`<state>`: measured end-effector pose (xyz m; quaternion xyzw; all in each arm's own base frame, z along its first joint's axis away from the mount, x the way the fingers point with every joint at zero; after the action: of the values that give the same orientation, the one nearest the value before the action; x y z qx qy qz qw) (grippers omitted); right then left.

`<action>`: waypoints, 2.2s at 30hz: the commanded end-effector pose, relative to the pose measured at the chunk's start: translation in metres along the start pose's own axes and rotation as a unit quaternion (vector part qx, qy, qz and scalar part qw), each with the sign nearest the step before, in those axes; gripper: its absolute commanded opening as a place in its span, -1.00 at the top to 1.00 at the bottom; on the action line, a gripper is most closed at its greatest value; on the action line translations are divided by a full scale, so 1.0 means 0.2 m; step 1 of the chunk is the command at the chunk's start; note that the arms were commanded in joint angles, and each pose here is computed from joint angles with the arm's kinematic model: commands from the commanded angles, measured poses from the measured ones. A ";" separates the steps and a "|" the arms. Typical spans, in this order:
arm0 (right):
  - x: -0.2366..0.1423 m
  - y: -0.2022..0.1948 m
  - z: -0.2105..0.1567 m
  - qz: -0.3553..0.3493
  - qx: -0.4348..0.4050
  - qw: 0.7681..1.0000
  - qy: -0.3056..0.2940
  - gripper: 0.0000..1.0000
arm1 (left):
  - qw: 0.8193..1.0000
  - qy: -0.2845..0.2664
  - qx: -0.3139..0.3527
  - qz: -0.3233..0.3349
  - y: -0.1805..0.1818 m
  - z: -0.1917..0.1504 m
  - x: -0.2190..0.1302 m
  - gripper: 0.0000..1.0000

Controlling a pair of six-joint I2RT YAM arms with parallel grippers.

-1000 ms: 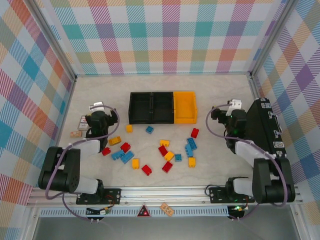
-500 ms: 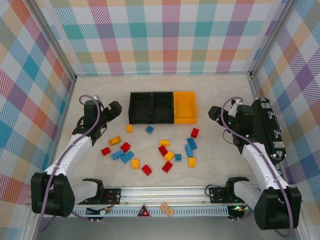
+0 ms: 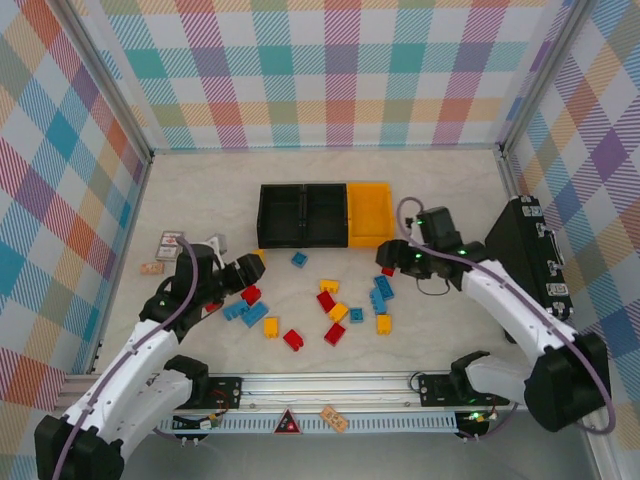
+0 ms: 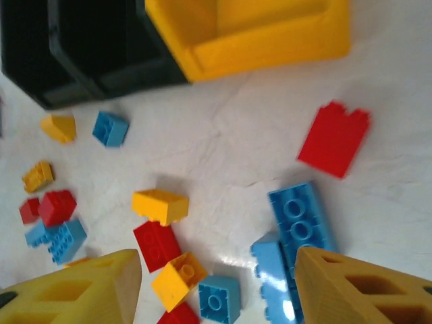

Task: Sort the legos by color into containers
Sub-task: Pick up the lego from the center of the table, then place the lego in the container.

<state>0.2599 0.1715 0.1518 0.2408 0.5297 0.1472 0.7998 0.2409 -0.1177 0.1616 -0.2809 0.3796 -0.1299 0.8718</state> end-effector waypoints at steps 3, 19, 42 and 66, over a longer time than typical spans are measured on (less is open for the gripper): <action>0.13 0.13 -0.08 -0.038 -0.011 0.999 0.035 -0.38 | 0.999 0.026 -0.013 0.024 0.07 -0.13 -0.01 -0.54; 0.63 0.31 -0.23 -0.137 -0.036 0.983 0.118 -0.53 | 0.998 0.022 -0.054 0.022 0.17 -0.26 -0.04 -0.62; 0.64 0.29 -0.21 -0.179 -0.075 0.975 0.105 0.08 | 0.997 0.029 -0.064 0.020 0.18 -0.28 0.00 -0.63; 0.35 0.11 0.60 -0.191 -0.024 0.980 -0.047 0.06 | 0.994 0.069 0.069 -0.049 -0.35 -0.27 0.21 -0.60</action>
<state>0.3877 0.1983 0.1541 0.1361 0.5207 -0.0018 0.8428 0.2166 -0.1993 0.1287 -0.2365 0.4479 -0.2010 0.8385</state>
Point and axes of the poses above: each hand's point on the last joint's axis, 136 mm out from that joint toward the fingers, its own x axis out along the fingers, its own y axis along the line the jaws close on, z = x × y, the point moved 1 cm from there along -x, back along the fingers, and after that the axes turned 4 degrees about x, right-handed, at the moved point
